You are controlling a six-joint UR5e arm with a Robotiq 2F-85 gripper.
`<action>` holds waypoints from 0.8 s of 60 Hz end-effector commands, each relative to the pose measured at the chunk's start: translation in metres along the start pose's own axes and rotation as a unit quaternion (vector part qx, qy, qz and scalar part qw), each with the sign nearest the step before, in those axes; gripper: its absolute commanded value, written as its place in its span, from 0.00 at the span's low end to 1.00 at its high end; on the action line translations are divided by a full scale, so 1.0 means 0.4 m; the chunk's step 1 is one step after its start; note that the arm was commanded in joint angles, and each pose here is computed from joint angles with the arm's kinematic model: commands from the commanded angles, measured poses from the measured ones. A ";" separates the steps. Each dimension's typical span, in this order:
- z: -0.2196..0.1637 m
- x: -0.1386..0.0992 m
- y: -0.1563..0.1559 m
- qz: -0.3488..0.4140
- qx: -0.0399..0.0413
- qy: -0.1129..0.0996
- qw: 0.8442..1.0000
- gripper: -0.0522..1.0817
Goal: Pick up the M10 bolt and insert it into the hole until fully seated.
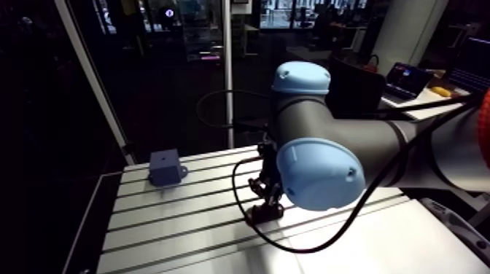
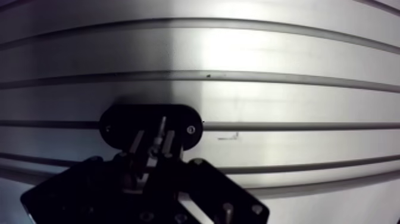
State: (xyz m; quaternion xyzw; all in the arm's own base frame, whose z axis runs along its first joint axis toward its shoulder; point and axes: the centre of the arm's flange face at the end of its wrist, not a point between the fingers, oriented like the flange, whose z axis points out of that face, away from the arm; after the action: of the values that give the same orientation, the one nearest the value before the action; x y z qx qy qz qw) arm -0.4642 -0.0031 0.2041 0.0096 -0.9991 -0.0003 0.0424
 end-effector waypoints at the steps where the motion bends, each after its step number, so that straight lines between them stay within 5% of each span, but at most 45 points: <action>1: -0.021 0.010 0.002 0.001 0.001 0.010 1.000 0.84; 32: -0.153 0.067 0.006 0.015 -0.001 0.032 0.999 0.95; 48: -0.273 0.121 0.013 0.038 0.000 0.023 0.999 1.00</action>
State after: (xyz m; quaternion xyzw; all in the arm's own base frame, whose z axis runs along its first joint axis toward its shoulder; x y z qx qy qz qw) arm -0.4917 0.0003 0.2781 -0.0179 -0.9977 0.0012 0.0656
